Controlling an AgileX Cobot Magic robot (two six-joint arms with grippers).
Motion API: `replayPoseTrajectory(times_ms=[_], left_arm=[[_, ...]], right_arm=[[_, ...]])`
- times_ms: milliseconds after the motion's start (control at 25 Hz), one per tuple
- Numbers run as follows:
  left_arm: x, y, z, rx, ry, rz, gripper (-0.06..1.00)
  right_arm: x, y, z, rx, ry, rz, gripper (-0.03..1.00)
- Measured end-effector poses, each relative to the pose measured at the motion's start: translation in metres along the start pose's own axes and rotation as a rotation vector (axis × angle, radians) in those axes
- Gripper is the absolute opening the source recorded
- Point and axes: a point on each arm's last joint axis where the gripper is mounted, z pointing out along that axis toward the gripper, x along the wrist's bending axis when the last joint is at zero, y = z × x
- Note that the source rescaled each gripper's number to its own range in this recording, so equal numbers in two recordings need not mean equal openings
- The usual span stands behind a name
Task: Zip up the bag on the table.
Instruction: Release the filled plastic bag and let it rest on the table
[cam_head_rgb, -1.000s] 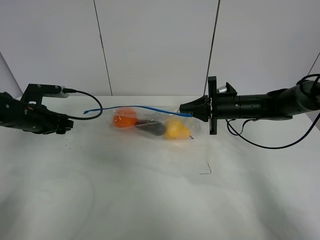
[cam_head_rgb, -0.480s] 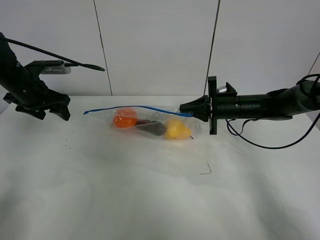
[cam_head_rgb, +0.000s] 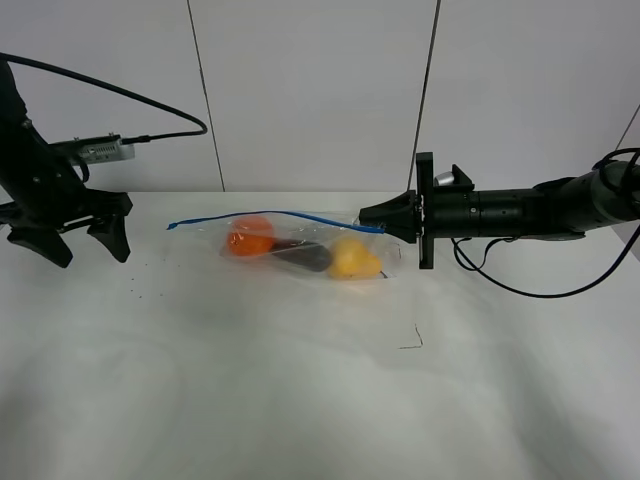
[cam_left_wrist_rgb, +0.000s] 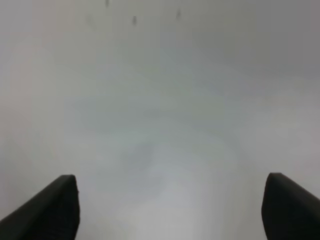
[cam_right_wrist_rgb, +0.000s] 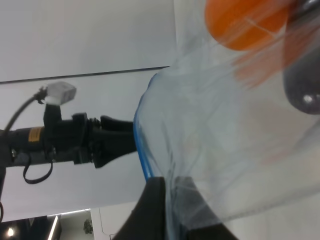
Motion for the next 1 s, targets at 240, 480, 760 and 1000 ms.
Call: replayPoseTrajectory(times_ms=[240,480,760,1000], left_arm=[[0.001,-0.01,-0.009,0.072,0.016,-0.001,0.94],[0.003,-0.041,-0.055,-0.044,0.051,0.017,0.94],[0.002,-0.107,-0.089,-0.137,0.052,0.019,0.94],[0.004,-0.173,-0.071,-0.098,0.053,0.019,0.94]], right_arm=[[0.0,0.0,0.0,-0.001,0.001,0.0,0.0],[0.0,0.0,0.0,-0.001,0.001,0.0,0.0],[0.0,0.0,0.0,-0.001,0.001,0.0,0.0],[0.0,0.0,0.0,-0.001,0.001,0.0,0.0]])
